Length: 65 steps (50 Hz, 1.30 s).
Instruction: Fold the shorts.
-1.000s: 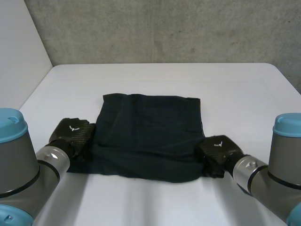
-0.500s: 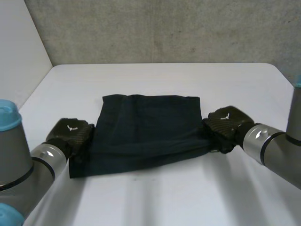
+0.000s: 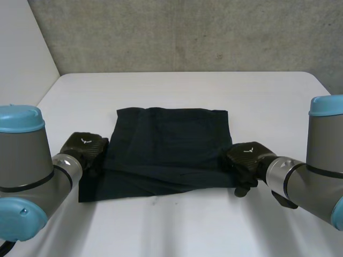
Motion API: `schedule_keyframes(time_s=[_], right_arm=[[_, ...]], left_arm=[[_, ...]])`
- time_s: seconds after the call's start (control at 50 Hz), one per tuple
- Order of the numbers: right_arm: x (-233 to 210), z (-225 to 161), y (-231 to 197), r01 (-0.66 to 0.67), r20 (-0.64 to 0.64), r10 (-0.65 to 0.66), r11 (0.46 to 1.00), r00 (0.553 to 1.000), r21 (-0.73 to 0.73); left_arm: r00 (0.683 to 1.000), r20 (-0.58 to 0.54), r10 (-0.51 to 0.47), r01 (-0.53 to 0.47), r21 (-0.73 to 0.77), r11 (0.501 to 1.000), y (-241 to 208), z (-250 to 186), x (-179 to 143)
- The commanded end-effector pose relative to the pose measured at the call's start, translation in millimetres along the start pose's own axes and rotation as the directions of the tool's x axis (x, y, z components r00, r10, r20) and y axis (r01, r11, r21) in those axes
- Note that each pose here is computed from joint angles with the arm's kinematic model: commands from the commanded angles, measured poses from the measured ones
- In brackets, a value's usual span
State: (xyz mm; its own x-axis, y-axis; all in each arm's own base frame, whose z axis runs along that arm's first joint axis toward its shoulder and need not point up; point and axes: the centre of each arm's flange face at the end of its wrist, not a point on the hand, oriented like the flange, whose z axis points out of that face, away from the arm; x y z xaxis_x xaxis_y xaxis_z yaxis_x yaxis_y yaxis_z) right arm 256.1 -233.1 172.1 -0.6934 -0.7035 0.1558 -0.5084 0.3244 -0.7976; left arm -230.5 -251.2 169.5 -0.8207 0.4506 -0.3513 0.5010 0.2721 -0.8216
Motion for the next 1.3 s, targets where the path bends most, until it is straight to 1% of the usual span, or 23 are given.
schedule_keyframes(time_s=[0.02,0.28,0.36,0.44,0.56,0.7,0.76,0.8,0.84,0.88,0.92,0.94,0.96,1.0,1.02,1.04,1.06,1.1,1.12,1.16,1.22,1.24,1.3], right_arm=[[-2,7,7,0.045,-0.013,-0.045,0.999,0.999,0.025],[9,8,-14,0.145,-0.087,-0.136,0.983,0.987,0.116],[4,-25,-27,0.228,-0.063,-0.224,0.971,0.972,0.069],[-6,-50,-15,0.331,0.057,-0.327,0.939,0.943,-0.094],[-9,-43,-3,0.384,0.140,-0.364,0.909,0.921,-0.165],[7,5,-9,0.375,0.060,-0.370,0.916,0.927,-0.141],[25,23,-35,0.345,-0.076,-0.350,0.936,0.934,-0.063],[41,28,-68,0.332,-0.207,-0.315,0.942,0.926,0.053],[52,27,-92,0.334,-0.292,-0.282,0.931,0.914,0.146],[66,18,-133,0.358,-0.412,-0.217,0.882,0.885,0.306],[76,4,-163,0.391,-0.487,-0.160,0.819,0.859,0.420],[82,-14,-191,0.426,-0.546,-0.089,0.734,0.833,0.529],[85,-24,-205,0.446,-0.572,-0.050,0.683,0.819,0.579],[88,-44,-228,0.484,-0.604,0.023,0.575,0.796,0.660],[92,-63,-245,0.519,-0.629,0.098,0.476,0.771,0.710],[93,-70,-251,0.535,-0.638,0.129,0.434,0.760,0.725],[94,-77,-255,0.549,-0.644,0.153,0.400,0.749,0.734],[96,-82,-258,0.561,-0.653,0.193,0.373,0.732,0.739],[96,-81,-257,0.558,-0.653,0.194,0.379,0.732,0.738],[96,-76,-252,0.547,-0.652,0.181,0.409,0.736,0.731],[94,-56,-234,0.506,-0.638,0.130,0.499,0.759,0.704],[90,-43,-223,0.479,-0.622,0.098,0.551,0.777,0.684],[84,-24,-204,0.441,-0.593,0.052,0.618,0.804,0.651]], left_arm=[[1.000,-0.002,-0.001,0.001,-0.004,1.000,1,1,0],[0.998,-0.065,0.026,-0.031,-0.091,0.995,14,-19,13],[0.995,-0.094,0.033,-0.046,-0.135,0.990,13,-42,13],[0.989,-0.123,0.084,-0.105,-0.176,0.979,19,-57,14],[0.967,-0.144,0.212,-0.234,-0.159,0.959,22,-54,16],[0.967,-0.051,0.251,-0.253,-0.046,0.966,6,2,13],[0.969,0.052,0.241,-0.244,0.044,0.969,-23,26,1],[0.966,0.123,0.227,-0.240,0.100,0.966,-45,34,-8],[0.953,0.248,0.174,-0.228,0.212,0.950,-87,39,-24],[0.938,0.325,0.121,-0.225,0.304,0.926,-120,36,-34],[0.910,0.414,0.022,-0.228,0.454,0.862,-169,25,-51],[0.899,0.437,-0.017,-0.230,0.505,0.832,-185,20,-58],[0.878,0.471,-0.091,-0.242,0.597,0.765,-213,9,-69],[0.853,0.495,-0.164,-0.260,0.677,0.689,-237,-3,-79],[0.840,0.505,-0.198,-0.273,0.710,0.649,-248,-10,-84],[0.814,0.515,-0.268,-0.294,0.764,0.575,-265,-27,-93],[0.805,0.515,-0.296,-0.302,0.784,0.541,-272,-36,-96],[0.789,0.510,-0.343,-0.319,0.816,0.482,-283,-52,-100],[0.784,0.505,-0.361,-0.325,0.829,0.455,-287,-58,-102],[0.791,0.502,-0.350,-0.318,0.826,0.465,-284,-56,-98],[0.815,0.501,-0.293,-0.295,0.792,0.534,-264,-39,-87],[0.821,0.500,-0.277,-0.290,0.782,0.552,-258,-35,-84],[0.846,0.489,-0.212,-0.266,0.732,0.627,-228,-14,-71]])
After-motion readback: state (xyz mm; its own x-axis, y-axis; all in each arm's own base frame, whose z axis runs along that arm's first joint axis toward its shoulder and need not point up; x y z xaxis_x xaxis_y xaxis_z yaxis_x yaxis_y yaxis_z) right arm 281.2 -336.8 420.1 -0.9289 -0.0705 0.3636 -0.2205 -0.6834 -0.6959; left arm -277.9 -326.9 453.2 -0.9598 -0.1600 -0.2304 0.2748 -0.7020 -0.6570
